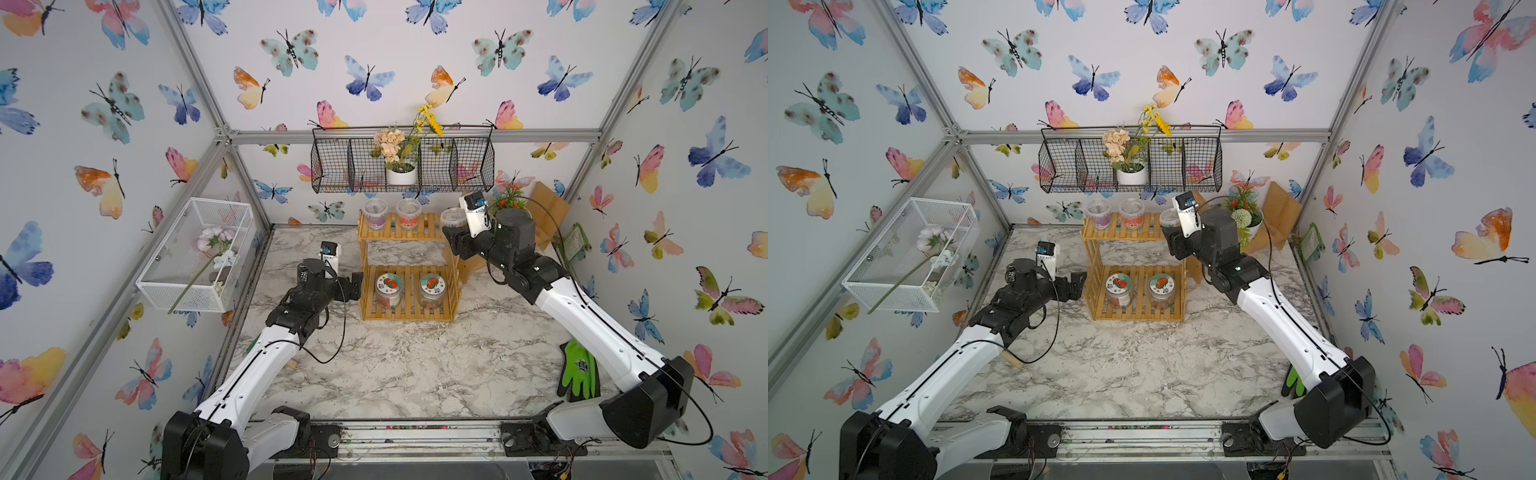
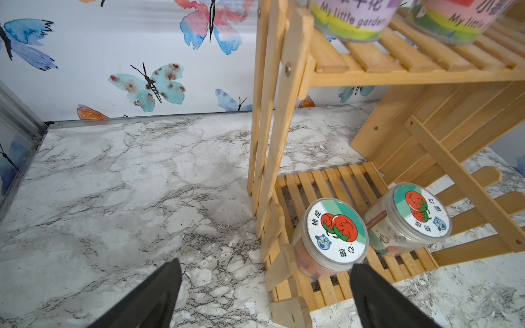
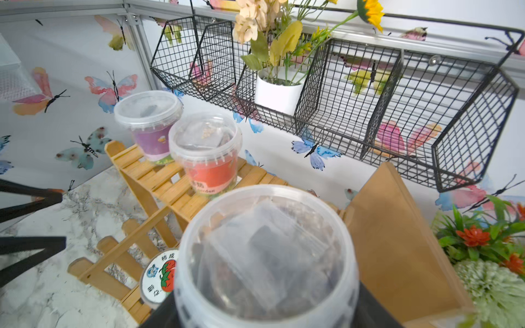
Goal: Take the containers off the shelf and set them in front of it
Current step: 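Pick up a container from the shelf, then place the container at the center of the board.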
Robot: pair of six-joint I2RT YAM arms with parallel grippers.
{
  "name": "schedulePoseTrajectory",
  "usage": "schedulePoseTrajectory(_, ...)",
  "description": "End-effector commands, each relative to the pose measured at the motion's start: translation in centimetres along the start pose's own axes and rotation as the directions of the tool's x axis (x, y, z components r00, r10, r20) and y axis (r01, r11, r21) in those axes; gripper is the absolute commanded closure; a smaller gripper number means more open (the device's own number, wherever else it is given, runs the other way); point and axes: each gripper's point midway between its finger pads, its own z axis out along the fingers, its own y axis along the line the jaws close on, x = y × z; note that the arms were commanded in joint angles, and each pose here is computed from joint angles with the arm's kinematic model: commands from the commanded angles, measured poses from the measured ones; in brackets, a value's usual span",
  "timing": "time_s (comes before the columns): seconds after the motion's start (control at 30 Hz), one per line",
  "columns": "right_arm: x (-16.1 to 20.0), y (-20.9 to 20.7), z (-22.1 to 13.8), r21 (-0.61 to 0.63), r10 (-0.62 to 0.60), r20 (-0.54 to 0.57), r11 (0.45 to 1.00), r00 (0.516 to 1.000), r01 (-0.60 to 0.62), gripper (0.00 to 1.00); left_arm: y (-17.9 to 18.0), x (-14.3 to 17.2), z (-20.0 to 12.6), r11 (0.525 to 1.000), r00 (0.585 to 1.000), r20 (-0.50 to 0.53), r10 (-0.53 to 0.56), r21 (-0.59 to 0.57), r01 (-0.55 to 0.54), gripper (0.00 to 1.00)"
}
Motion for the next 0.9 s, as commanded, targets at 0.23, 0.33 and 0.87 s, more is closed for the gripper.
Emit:
schedulePoseTrajectory(0.23, 2.6, 4.3, -5.3, -0.186, 0.014, 0.055, 0.982, 0.998, -0.004, 0.45, -0.1, 0.1, 0.3, 1.000, 1.000, 0.006, -0.008, 0.016, 0.008, 0.02)
schedulePoseTrajectory(0.33, 3.1, 5.1, -6.9, -0.225, 0.035, 0.084, 0.974, 0.996, -0.015, 0.46, -0.1, -0.1, 0.3, 1.000, 1.000, 0.006, -0.009, 0.013, 0.009, 0.01)
schedulePoseTrajectory(0.87, 9.0, 8.5, -10.1, -0.379, 0.110, 0.084, 0.923, 0.990, -0.070, 0.48, 0.1, -0.2, 0.1, 1.000, 1.000, 0.003, -0.017, -0.002, 0.017, 0.01)
